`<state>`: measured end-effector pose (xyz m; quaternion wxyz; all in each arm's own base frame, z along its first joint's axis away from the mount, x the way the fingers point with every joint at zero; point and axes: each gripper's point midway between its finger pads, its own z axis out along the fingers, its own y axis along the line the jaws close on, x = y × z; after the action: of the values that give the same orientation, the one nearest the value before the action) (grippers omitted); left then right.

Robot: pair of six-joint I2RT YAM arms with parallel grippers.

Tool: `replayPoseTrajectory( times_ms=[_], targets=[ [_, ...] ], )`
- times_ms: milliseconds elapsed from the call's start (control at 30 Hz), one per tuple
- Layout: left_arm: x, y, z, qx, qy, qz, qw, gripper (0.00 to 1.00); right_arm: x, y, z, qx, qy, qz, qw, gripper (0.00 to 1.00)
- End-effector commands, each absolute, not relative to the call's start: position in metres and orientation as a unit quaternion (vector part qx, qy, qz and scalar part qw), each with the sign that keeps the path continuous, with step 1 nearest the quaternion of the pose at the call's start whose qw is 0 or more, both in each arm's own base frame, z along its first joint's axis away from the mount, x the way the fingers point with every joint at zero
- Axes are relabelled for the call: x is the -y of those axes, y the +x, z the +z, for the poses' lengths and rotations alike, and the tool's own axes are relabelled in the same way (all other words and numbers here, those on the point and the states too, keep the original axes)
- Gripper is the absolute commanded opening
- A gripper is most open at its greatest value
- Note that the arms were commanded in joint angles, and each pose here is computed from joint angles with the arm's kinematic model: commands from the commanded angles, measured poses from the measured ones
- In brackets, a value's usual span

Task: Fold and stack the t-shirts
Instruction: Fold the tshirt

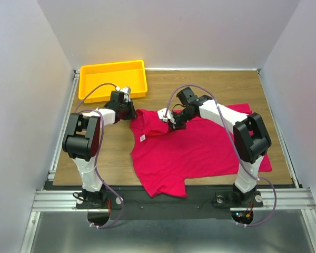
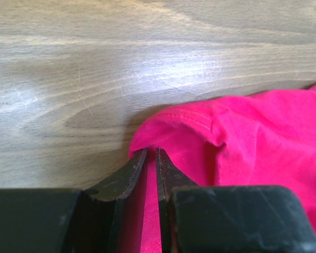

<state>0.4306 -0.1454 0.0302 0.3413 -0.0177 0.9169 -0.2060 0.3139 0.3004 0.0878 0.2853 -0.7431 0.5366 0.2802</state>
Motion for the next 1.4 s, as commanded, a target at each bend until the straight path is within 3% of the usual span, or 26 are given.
replayPoseTrajectory(
  times_ms=[0, 1367],
  targets=[
    [0.139, 0.437, 0.034, -0.919, -0.019, -0.185, 0.347, 0.24, -0.293, 0.315, 0.106, -0.531, -0.743, 0.268, 0.307, 0.02],
    [0.135, 0.441, 0.039, -0.918, -0.039, -0.18, 0.352, 0.24, -0.247, 0.307, 0.086, -0.574, -0.699, 0.309, 0.295, 0.01]
  ],
)
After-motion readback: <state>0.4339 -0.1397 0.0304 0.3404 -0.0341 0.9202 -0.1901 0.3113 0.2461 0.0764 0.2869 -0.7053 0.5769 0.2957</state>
